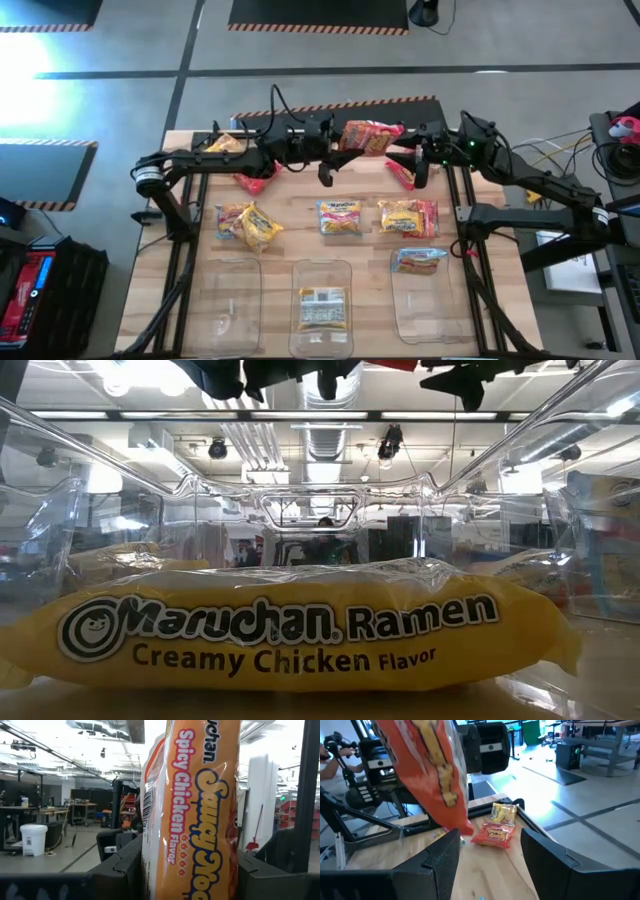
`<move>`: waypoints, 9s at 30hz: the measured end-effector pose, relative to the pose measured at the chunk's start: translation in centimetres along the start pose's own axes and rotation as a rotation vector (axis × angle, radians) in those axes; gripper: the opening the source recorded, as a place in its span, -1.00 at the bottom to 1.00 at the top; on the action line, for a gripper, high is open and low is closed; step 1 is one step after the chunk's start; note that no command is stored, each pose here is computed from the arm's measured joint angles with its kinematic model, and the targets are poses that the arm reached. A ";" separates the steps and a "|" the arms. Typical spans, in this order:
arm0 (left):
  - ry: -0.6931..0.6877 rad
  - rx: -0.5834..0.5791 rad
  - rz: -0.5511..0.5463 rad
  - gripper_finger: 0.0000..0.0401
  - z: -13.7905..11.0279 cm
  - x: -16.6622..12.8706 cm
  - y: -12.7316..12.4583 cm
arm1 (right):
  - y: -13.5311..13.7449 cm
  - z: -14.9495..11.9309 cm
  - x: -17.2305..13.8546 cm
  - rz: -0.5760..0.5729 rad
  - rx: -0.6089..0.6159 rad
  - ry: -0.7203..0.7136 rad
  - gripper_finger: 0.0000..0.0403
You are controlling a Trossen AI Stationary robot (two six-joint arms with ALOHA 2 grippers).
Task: Sort Maruchan noodles
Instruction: Put the orange noodle pack into the left transparent bin
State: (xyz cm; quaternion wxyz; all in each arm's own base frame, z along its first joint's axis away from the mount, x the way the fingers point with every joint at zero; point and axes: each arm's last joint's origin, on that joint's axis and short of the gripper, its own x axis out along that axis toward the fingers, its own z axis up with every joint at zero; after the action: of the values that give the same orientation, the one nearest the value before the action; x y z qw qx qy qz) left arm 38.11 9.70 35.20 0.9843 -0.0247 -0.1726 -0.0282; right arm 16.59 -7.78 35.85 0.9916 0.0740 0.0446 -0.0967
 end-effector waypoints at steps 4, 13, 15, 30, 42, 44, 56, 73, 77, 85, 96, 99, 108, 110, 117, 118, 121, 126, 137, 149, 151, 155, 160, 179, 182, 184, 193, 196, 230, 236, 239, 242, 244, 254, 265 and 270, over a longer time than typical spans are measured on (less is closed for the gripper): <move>-0.004 -0.002 0.006 -0.22 0.0 0.0 0.0 | 0.0 0.3 0.0 0.003 -0.029 -0.034 -0.01; -0.025 0.029 0.028 -0.22 0.3 0.0 0.1 | 0.2 0.6 0.3 0.088 -0.070 -0.035 -0.01; -0.027 0.029 0.029 -0.22 0.3 0.0 0.1 | 0.3 0.9 0.3 0.120 -0.072 -0.039 -0.01; -0.034 -0.012 0.014 -0.22 0.3 0.0 -0.1 | -0.1 1.6 2.5 0.196 -0.072 -0.110 -0.01; -0.047 -0.001 0.012 -0.22 0.4 0.0 -0.1 | -0.4 1.8 4.5 0.241 -0.078 -0.187 -0.02; -0.056 0.003 0.011 -0.22 0.5 0.0 -0.1 | -0.4 1.8 4.8 0.247 -0.078 -0.192 -0.04; -0.064 0.019 0.007 -0.22 0.6 0.0 -0.1 | 0.1 1.8 5.8 0.280 -0.101 -0.242 -0.32; -0.055 -0.104 0.007 -0.05 0.5 0.0 -0.1 | 0.1 1.7 5.5 0.281 -0.077 -0.212 -0.51; -0.055 -0.114 0.008 0.01 0.5 0.0 -0.1 | 0.1 1.5 5.5 0.278 -0.075 -0.198 -0.51; -0.062 -0.100 0.017 0.10 0.8 -0.1 0.2 | 0.0 0.9 5.1 0.252 -0.076 -0.114 -0.51; 0.112 -0.066 0.101 0.12 1.3 -1.4 1.9 | -0.6 -0.9 2.0 0.123 -0.026 0.140 -0.51; 0.180 -0.071 0.115 0.12 0.7 -1.6 2.0 | -0.4 -1.7 1.2 0.117 0.010 0.231 -0.51; 0.363 -0.155 0.012 0.12 -0.9 -2.0 1.6 | -0.2 -4.0 -0.1 0.076 0.215 0.488 -0.51; 0.408 -0.171 0.020 0.12 -1.4 -2.2 1.6 | -0.2 -4.5 -0.3 0.065 0.255 0.539 -0.51; 0.494 -0.196 0.033 0.12 -2.2 -2.6 1.6 | 0.0 -5.8 -1.2 0.063 0.334 0.707 -0.50; 0.495 -0.198 0.027 0.12 -2.2 -2.6 1.6 | 0.1 -6.0 -1.4 0.071 0.347 0.729 -0.50; 0.504 -0.223 0.004 0.12 -2.0 -2.5 1.5 | 0.3 -6.5 -1.7 0.099 0.392 0.798 -0.50; 0.580 -0.219 -0.019 0.12 -0.8 -1.8 0.9 | 0.3 -7.2 -1.8 0.104 0.412 0.882 -0.50; 0.663 -0.155 -0.070 0.12 0.9 0.5 0.0 | 0.9 -5.7 -0.6 0.185 0.350 0.953 -0.50; 0.699 -0.135 0.080 0.12 -1.1 1.6 -0.6 | 0.9 -1.9 1.3 0.138 0.102 1.036 -0.50; 0.698 -0.125 0.109 0.12 -1.2 1.7 -0.6 | 0.8 -1.8 1.8 0.148 0.076 1.050 -0.50; 0.702 -0.137 0.131 0.12 -1.4 1.8 -0.9 | 0.5 -1.9 2.6 0.166 0.014 1.076 -0.50; 0.713 -0.047 0.180 0.12 -1.6 2.1 -2.1 | 0.2 -2.2 3.5 0.160 -0.053 1.087 -0.50; 0.698 -0.041 0.183 0.12 -2.2 2.5 -2.3 | -0.2 0.2 5.5 0.145 -0.254 0.860 -0.50; 0.684 -0.038 0.182 0.12 -2.2 2.7 -2.2 | -0.2 0.6 5.9 0.145 -0.268 0.835 -0.50; 0.676 -0.033 0.180 0.12 -2.3 2.8 -2.2 | -0.1 0.7 6.1 0.152 -0.277 0.833 -0.50; 0.682 -0.033 0.181 0.12 -2.4 2.8 -2.1 | 0.2 0.1 7.0 0.185 -0.298 0.859 -0.50; 0.682 -0.035 0.179 0.10 -2.4 2.8 -2.1 | 0.5 -0.1 7.3 0.198 -0.304 0.863 -0.50; 0.708 -0.109 0.148 -0.65 -3.7 3.0 -2.1 | 1.3 0.0 6.2 0.221 -0.319 0.896 -0.24; 0.726 -0.112 0.154 -0.65 -3.8 2.8 -1.9 | 1.3 0.5 4.0 0.073 -0.369 0.965 -0.06; 0.745 -0.116 0.159 -0.65 -3.7 2.6 -1.9 | 1.5 0.9 2.6 0.042 -0.349 0.959 -0.02; 0.770 -0.135 0.171 -0.65 -3.5 2.2 -1.9 | 1.8 1.5 1.3 0.017 -0.314 0.920 -0.02; 0.796 -0.152 0.181 -0.65 -3.3 1.9 -2.0 | 1.9 1.6 0.4 0.003 -0.295 0.899 -0.02; 0.950 -0.210 0.170 -0.65 -0.3 -0.7 -4.8 | 2.1 0.3 -1.4 -0.071 -0.126 0.765 -0.01; 1.058 -0.145 0.219 -0.64 3.1 -4.6 -11.1 | 1.9 -3.3 -0.5 -0.032 0.096 0.711 -0.01; 1.040 -0.196 0.263 -0.64 3.4 -8.2 -13.8 | 2.2 -3.4 -0.6 -0.028 0.158 0.632 -0.01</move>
State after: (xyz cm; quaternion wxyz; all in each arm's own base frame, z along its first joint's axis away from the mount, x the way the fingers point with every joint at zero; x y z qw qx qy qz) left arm 28.40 -3.46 36.16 0.9281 -0.1205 0.3452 0.0707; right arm 16.19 -5.03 32.87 0.9184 0.1767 0.3435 -0.0856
